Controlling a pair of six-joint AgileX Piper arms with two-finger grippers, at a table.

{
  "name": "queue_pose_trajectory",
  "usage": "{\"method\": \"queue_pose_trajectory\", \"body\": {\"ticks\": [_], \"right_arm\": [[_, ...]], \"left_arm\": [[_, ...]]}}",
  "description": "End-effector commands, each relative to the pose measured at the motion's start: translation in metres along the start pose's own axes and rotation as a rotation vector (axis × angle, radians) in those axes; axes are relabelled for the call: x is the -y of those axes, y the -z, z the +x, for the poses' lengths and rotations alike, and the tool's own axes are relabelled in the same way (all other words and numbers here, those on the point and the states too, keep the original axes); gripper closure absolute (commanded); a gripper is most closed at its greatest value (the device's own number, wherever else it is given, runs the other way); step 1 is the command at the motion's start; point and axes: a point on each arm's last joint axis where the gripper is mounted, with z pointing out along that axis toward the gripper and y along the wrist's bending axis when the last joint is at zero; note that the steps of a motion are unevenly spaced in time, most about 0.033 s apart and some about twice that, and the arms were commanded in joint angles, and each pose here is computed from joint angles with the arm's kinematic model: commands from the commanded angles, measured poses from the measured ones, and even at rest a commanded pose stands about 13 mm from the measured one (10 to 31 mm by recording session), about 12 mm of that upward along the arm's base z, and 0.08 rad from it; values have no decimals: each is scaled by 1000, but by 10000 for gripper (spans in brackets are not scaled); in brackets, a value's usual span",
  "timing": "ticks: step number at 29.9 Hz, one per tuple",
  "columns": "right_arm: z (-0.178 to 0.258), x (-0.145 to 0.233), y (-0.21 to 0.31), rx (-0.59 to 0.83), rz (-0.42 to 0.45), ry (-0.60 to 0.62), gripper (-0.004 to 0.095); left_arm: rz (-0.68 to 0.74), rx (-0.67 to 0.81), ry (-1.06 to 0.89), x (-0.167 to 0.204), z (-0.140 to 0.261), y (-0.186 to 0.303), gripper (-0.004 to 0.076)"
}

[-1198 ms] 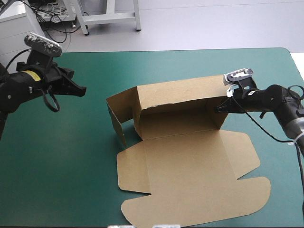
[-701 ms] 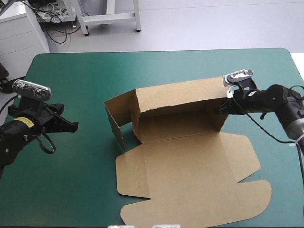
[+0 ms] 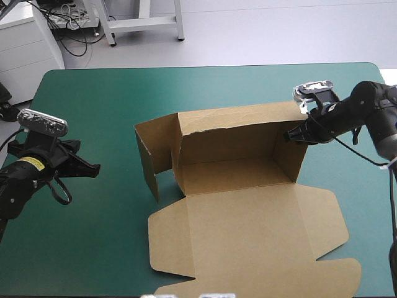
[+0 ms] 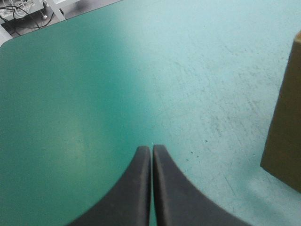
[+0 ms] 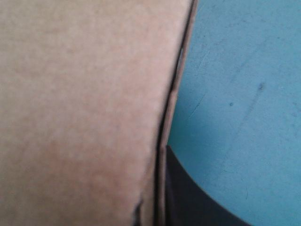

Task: Fold the box

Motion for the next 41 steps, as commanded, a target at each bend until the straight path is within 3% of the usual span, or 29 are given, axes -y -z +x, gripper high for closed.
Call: {"method": "queue_pose_trajectory", "body": {"ticks": [1,20,23,27,30,32,41], "right_arm": [[-3,-2,2,-19,-39,-15,929],[-46,19,-57,33,2,-45,898],[-53,19,-51,58,4,-37,738],[-59,17,-43,84,4,-21,320],[-64,15,-37,113,-12,-27,99],[-67,13,-31,120,-19,-23,57],[-71,4,13,131,16,6,76]], "left_arm": [[-24,110,12,-3,-13,9,730],[5,112,70,0,-14,8,730],[14,114,80,0,-14,8,730],[19,115,85,1,-14,9,730],[19,114,85,1,-14,8,730],[19,114,85,1,-14,8,730],[19,116,85,1,-14,9,730]]}}
